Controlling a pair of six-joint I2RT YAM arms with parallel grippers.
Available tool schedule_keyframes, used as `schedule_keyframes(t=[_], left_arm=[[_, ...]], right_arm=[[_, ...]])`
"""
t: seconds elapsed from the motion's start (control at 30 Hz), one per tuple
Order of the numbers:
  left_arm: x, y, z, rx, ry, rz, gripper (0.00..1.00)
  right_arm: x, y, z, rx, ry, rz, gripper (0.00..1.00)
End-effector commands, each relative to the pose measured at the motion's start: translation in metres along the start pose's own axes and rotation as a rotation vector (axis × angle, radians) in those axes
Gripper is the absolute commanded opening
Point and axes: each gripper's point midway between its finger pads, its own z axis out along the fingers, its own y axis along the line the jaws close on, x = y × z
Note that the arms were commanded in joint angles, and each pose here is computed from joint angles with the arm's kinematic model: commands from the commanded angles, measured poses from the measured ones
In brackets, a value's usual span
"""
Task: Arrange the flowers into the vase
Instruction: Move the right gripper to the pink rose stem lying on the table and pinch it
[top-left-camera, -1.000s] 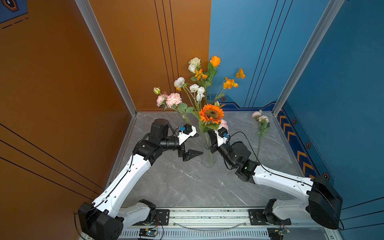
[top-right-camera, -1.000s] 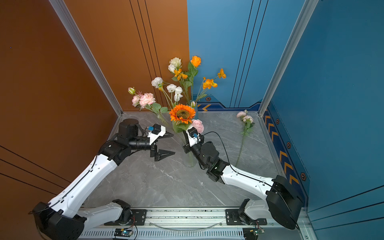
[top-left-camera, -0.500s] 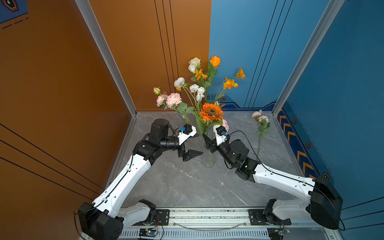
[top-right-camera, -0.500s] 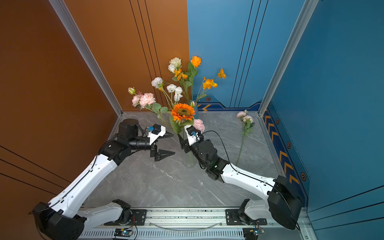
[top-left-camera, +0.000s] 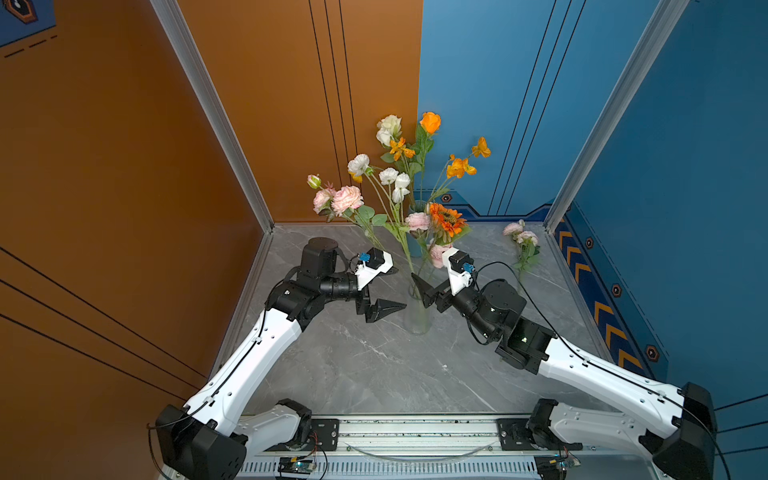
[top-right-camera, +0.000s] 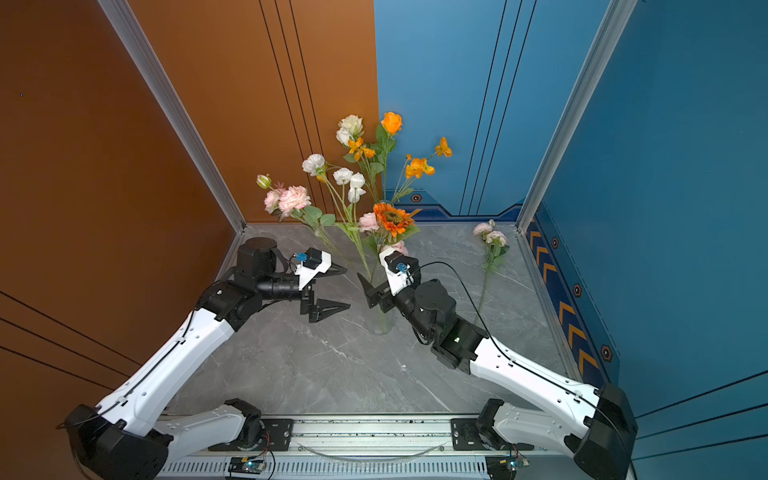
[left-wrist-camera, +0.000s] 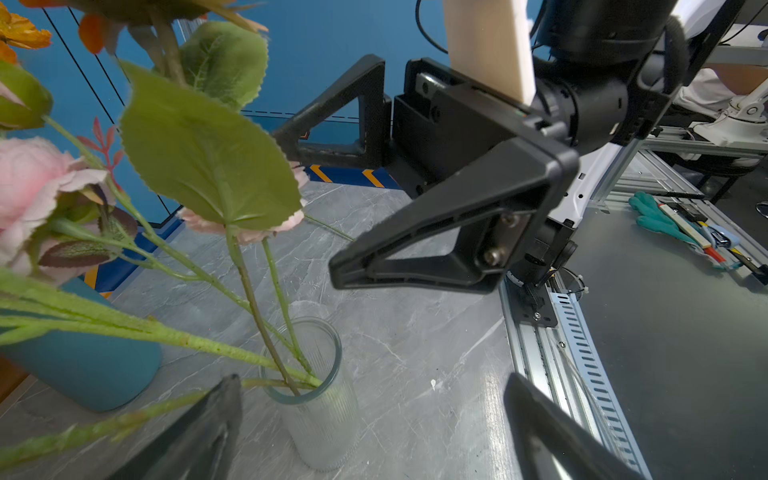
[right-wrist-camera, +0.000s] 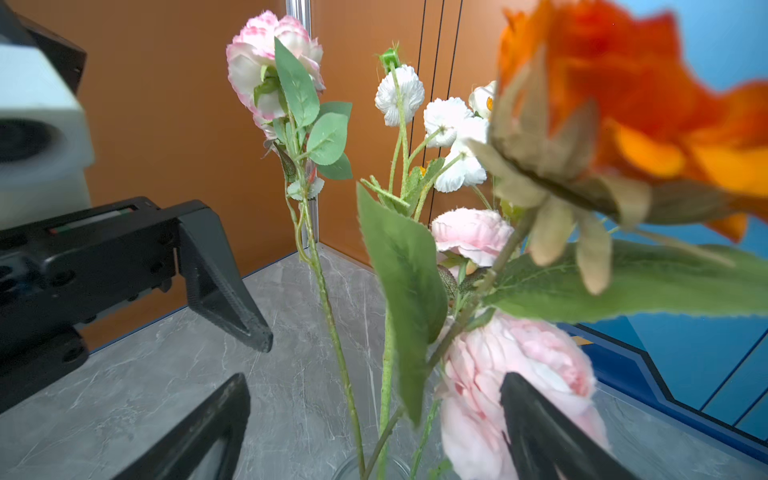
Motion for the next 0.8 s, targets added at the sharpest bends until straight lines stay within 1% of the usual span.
schedule_keyframes(t=[0.0,0.2,0.27,0.3,0.33,0.43,0.47,0.5,0.57,0.6,0.67,0.73,0.77], left_arm=[[-0.012,-0.007,-0.005,0.006,-0.017,0.044,0.98],[-0.011,-0.008,-0.002,0.014,-0.013,0.048,0.98],[-0.009,-0.009,0.001,0.023,-0.008,0.043,0.98],[-0.009,-0.010,0.002,0.027,-0.008,0.041,0.98],[-0.009,-0.012,0.004,0.032,-0.007,0.043,0.98],[-0.009,-0.017,0.008,0.046,-0.003,0.052,0.98],[-0.010,-0.021,0.009,0.052,-0.002,0.059,0.98],[-0.010,-0.023,0.011,0.053,0.001,0.070,0.98],[-0.007,-0.028,0.020,0.040,0.029,0.097,0.98],[-0.003,-0.029,0.028,0.012,0.058,0.121,0.98],[0.005,-0.020,0.046,-0.121,0.122,0.178,0.98],[0.012,-0.011,0.063,-0.269,0.175,0.244,0.98],[0.015,-0.013,0.069,-0.296,0.191,0.271,0.98]], right_arm=[[0.007,0.007,-0.015,-0.053,0.090,0.015,0.95],[0.013,0.001,-0.042,-0.053,0.193,0.079,0.95],[0.017,-0.009,-0.051,-0.002,0.218,0.122,0.94],[0.021,-0.023,-0.057,0.078,0.230,0.152,0.93],[0.026,-0.042,-0.066,0.189,0.238,0.182,0.91],[0.043,-0.096,-0.094,0.481,0.214,0.264,0.90],[0.049,-0.112,-0.102,0.561,0.213,0.298,0.87],[0.057,-0.128,-0.109,0.620,0.214,0.347,0.81],[0.073,-0.157,-0.115,0.692,0.228,0.461,0.79],[0.084,-0.172,-0.115,0.716,0.246,0.534,0.80],[0.109,-0.198,-0.110,0.743,0.310,0.656,0.79],[0.142,-0.227,-0.103,0.767,0.414,0.754,0.73],[0.154,-0.241,-0.101,0.792,0.452,0.773,0.70]])
